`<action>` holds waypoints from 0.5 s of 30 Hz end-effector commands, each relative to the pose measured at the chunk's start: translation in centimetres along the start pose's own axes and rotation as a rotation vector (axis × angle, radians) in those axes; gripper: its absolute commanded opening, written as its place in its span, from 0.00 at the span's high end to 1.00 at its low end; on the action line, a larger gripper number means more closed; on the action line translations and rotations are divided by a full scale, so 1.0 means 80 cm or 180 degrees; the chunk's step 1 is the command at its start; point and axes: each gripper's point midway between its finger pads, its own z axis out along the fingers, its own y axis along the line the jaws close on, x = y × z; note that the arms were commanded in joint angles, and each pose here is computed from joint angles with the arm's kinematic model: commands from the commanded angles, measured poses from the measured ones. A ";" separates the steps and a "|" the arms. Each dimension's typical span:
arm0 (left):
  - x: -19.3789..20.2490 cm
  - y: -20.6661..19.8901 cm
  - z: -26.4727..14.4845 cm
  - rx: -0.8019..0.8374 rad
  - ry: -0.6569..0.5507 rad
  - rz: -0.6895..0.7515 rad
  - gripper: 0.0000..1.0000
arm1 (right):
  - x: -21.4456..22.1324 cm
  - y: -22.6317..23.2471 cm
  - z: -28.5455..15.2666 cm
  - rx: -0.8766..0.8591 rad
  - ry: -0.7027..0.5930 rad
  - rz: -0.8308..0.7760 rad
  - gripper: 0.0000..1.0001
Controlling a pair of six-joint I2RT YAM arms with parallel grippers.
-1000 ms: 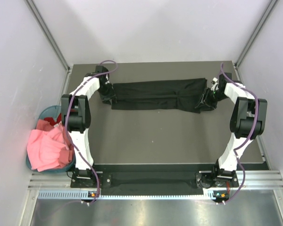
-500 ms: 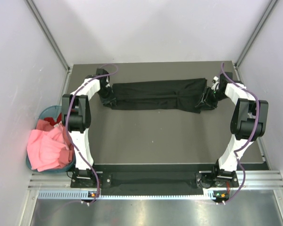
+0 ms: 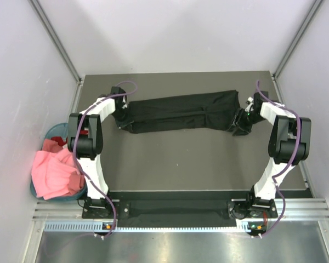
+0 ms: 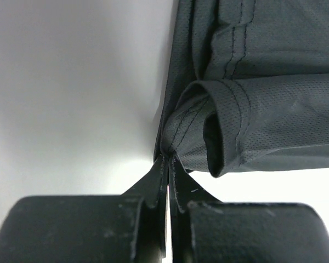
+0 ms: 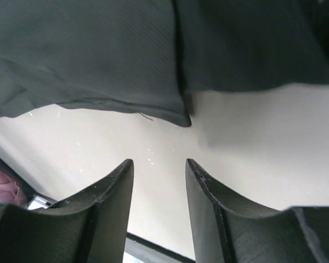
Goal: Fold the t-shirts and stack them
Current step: Fold the tshirt
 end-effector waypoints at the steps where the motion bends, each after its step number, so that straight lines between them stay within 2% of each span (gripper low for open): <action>1: 0.015 -0.006 -0.015 0.0067 -0.0052 0.0038 1.00 | -0.012 0.009 -0.011 -0.0110 -0.0211 0.0006 0.55; 6: 0.024 -0.002 -0.011 0.0038 0.0005 0.0043 0.98 | -0.018 -0.001 0.003 -0.0167 -0.0188 0.0052 0.54; 11: 0.021 -0.003 -0.021 0.0049 -0.0053 0.0061 0.84 | -0.041 -0.006 0.014 -0.0126 -0.0266 -0.0018 0.53; 15: 0.020 -0.005 -0.026 0.0059 -0.0076 0.0089 0.82 | -0.049 -0.012 0.028 -0.0106 -0.0239 -0.0046 0.54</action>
